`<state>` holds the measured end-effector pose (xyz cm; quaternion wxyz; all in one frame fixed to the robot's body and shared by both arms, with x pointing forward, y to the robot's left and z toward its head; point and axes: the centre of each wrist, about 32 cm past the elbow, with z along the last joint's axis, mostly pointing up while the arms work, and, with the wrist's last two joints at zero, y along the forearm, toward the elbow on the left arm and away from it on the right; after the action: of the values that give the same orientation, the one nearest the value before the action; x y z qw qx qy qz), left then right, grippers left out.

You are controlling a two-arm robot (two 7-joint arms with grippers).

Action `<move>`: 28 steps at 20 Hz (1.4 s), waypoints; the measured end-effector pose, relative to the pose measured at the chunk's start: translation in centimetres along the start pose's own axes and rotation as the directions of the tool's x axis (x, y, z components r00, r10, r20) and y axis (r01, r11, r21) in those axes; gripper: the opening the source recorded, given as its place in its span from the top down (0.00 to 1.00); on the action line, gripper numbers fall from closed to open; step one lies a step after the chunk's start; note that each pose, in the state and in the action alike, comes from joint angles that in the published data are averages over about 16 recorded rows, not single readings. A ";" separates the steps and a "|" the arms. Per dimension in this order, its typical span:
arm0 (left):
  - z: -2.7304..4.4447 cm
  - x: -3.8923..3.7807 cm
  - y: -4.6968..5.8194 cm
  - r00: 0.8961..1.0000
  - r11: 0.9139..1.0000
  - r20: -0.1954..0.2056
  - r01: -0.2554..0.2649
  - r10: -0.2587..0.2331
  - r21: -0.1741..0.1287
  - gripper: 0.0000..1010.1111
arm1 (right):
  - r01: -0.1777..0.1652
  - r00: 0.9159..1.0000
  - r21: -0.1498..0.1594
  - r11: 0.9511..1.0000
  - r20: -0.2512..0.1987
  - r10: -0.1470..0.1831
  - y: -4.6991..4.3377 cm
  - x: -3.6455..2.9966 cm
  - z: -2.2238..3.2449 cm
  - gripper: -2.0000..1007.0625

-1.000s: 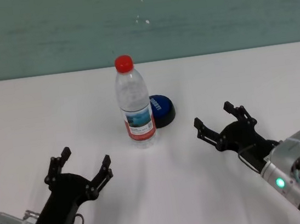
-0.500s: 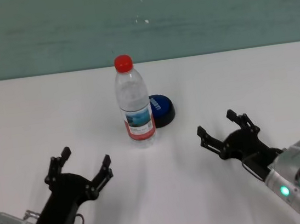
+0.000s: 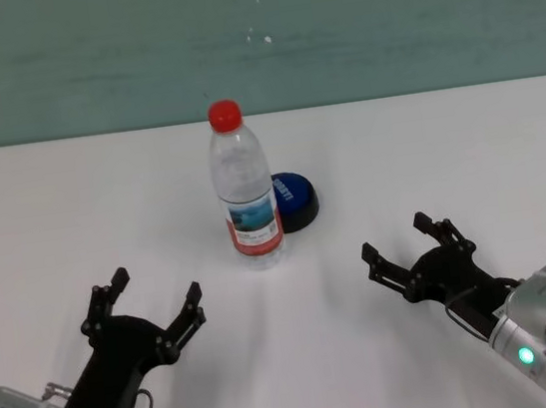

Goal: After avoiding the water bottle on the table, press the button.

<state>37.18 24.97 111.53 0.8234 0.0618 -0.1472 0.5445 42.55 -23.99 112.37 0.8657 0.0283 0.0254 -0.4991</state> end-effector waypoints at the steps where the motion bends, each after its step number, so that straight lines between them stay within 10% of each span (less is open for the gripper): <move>1: 0.00 0.00 0.0 1.000 1.000 0.000 0.000 0.000 0.000 0.01 | -0.001 1.000 -0.001 1.000 -0.002 0.001 -0.02 0.01 0.01 0.00; 28: 0.00 0.00 0.0 1.000 1.000 0.000 0.000 0.000 0.000 0.01 | 0.001 1.000 -0.002 1.000 -0.012 -0.001 0.06 0.00 0.07 0.00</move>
<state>37.18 24.97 111.53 0.8235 0.0618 -0.1472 0.5445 42.60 -23.96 112.43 0.8653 0.0307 0.0311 -0.4993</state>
